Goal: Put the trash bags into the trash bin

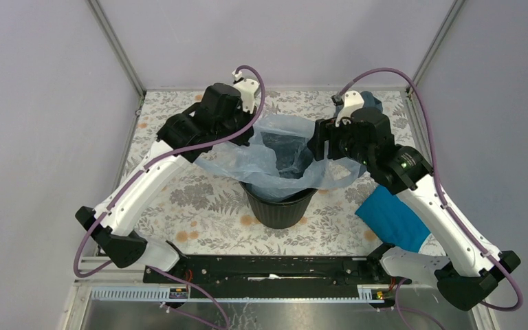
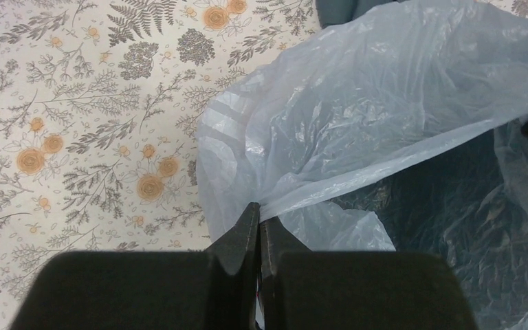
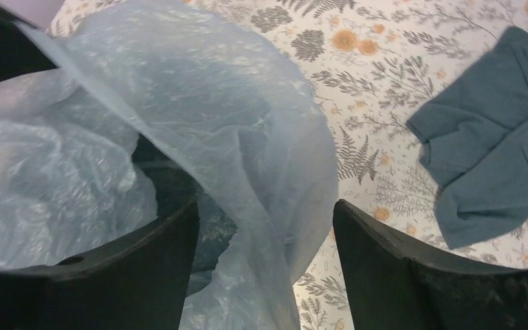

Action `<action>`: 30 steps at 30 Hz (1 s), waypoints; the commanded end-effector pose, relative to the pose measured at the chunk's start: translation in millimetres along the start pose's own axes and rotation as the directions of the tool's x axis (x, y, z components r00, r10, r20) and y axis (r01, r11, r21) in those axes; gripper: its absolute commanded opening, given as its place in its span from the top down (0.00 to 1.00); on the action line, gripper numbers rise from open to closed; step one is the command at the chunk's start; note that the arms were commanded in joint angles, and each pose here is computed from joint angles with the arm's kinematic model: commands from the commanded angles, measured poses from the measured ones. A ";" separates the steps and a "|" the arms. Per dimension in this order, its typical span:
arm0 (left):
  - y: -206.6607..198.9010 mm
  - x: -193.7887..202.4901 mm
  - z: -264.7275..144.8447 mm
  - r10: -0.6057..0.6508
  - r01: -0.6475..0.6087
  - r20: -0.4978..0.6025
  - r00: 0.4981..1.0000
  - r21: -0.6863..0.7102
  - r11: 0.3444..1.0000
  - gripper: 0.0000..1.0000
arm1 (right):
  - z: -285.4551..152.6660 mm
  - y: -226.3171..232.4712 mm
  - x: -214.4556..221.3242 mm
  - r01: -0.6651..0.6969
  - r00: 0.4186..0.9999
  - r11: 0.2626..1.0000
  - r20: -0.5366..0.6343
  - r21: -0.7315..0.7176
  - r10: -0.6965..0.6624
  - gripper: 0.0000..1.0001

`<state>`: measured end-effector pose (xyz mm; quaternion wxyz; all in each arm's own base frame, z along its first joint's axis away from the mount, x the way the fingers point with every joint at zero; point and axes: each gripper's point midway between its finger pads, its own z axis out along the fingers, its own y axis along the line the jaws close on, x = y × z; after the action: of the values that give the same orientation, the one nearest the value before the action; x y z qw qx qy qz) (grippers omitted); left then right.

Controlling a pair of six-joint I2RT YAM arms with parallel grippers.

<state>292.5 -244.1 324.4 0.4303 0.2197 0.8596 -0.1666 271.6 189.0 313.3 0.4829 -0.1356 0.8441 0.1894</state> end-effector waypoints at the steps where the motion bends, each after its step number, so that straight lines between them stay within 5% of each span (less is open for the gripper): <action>1: -11.3 -22.3 -5.7 -0.032 0.028 0.063 0.997 0.064 0.998 1.00 | -4.2 23.0 -22.3 0.130 0.990 0.982 0.070 -0.138 -0.121 0.21; 9: -12.0 -27.8 -7.0 -0.034 0.029 0.077 0.996 0.068 0.997 1.00 | 17.4 19.0 -51.2 0.194 0.970 0.978 0.166 -0.078 -0.179 0.26; 12: -7.4 -25.6 -5.9 -0.032 0.029 0.074 0.997 0.044 0.999 1.00 | 28.3 6.2 -63.2 0.090 0.976 0.996 0.199 0.013 -0.091 0.82; 14: 3.4 -23.8 -9.1 -0.042 0.043 0.077 0.996 -0.013 0.999 0.93 | 31.6 2.8 -63.7 0.008 0.983 0.999 0.184 0.041 -0.016 1.00; 16: 13.8 -19.0 -15.4 -0.056 0.060 0.076 0.996 -0.057 0.997 0.65 | 33.9 -0.6 -59.4 -0.048 0.988 0.997 0.153 0.064 0.038 1.00; 19: 25.9 -9.4 -31.8 -0.099 0.105 0.084 0.992 -0.069 0.992 0.44 | 32.9 -1.6 -53.9 -0.091 0.989 0.994 0.120 0.066 0.083 1.00; 23: 26.9 -0.4 -57.4 -0.159 0.162 0.103 0.982 -0.014 0.987 0.02 | 31.1 1.6 -48.8 -0.092 0.991 0.995 0.101 0.047 0.087 1.00; 30: 12.3 15.2 -85.9 -0.229 0.219 0.072 0.971 0.124 0.968 0.03 | 29.8 -0.3 -46.2 -0.073 0.994 0.996 0.086 0.054 0.069 1.00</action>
<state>252.4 -182.6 354.2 0.4486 0.1330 0.8554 -0.2220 316.0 210.9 318.5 0.4954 -0.0982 0.8427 0.1867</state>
